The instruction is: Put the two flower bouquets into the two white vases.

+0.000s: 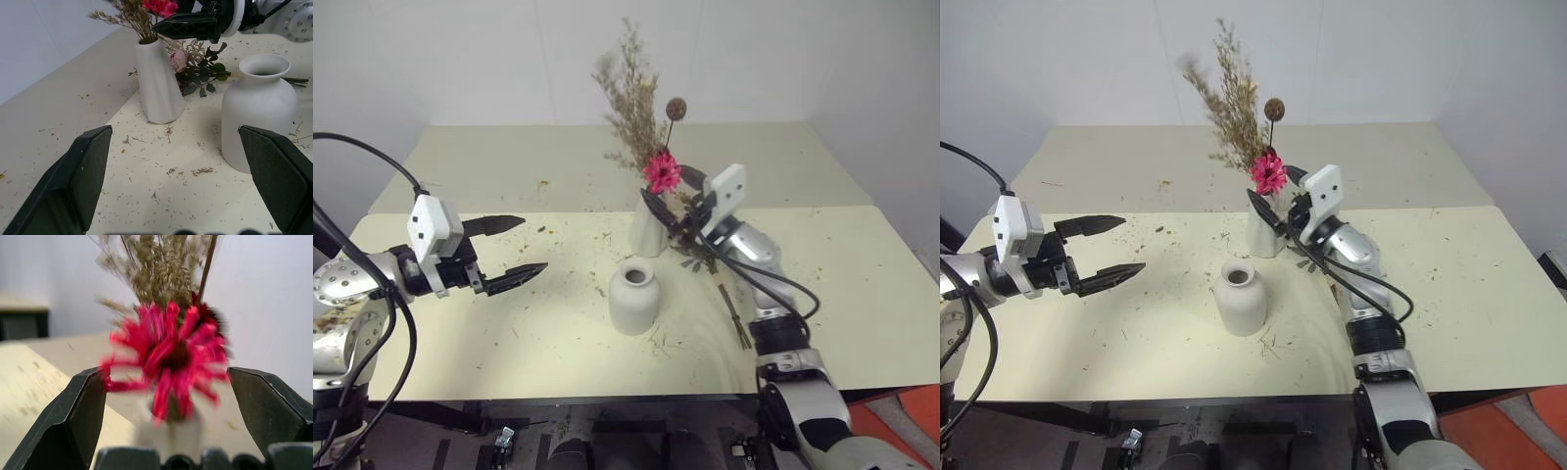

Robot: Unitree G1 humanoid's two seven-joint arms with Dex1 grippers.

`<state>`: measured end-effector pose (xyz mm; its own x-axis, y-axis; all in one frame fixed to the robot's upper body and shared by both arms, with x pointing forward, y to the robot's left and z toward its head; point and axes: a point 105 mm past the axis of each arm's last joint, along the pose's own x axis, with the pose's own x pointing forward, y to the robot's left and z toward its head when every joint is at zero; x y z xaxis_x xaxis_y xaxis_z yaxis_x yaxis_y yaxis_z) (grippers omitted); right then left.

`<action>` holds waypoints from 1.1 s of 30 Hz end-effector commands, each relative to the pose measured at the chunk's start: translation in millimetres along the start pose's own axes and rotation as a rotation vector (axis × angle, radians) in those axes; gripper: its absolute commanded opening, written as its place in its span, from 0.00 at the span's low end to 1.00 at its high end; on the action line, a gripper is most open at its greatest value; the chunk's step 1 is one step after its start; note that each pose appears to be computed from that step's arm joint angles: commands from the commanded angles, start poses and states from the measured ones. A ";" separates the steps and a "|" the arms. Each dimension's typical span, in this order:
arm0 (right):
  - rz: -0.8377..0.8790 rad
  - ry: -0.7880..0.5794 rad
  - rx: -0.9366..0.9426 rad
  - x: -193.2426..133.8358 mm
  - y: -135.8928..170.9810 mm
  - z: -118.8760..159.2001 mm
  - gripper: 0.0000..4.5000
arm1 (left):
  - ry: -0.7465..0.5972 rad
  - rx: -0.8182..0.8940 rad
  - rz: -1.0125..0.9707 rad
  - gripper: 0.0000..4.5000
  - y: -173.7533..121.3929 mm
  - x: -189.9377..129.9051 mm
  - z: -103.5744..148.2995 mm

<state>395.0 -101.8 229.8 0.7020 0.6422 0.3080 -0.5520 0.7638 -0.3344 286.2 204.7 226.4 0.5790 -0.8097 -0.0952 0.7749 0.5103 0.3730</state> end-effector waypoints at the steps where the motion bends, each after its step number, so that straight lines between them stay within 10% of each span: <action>1: 0.072 0.082 -0.176 -20.1 -8.7 12.0 1.00 | -0.013 0.058 0.000 1.00 1.8 -0.1 10.1; 16: 0.083 0.691 0.064 -107.0 -2.0 -15.2 1.00 | -0.022 0.050 -0.005 1.00 -2.3 3.7 5.3; 27: -0.007 0.856 0.186 -97.8 -7.6 -47.7 1.00 | -0.005 0.053 -0.003 1.00 -2.2 4.8 2.7; 33: 0.053 0.952 0.224 -102.6 -2.1 -57.3 0.63 | -0.011 0.060 0.013 1.00 -4.4 -1.1 5.9</action>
<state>349.1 -171.9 137.1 0.6841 0.4249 -0.5929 -0.5942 0.7960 -0.1151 286.4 200.4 213.9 0.5773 -0.8085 -0.1144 0.7808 0.5056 0.3671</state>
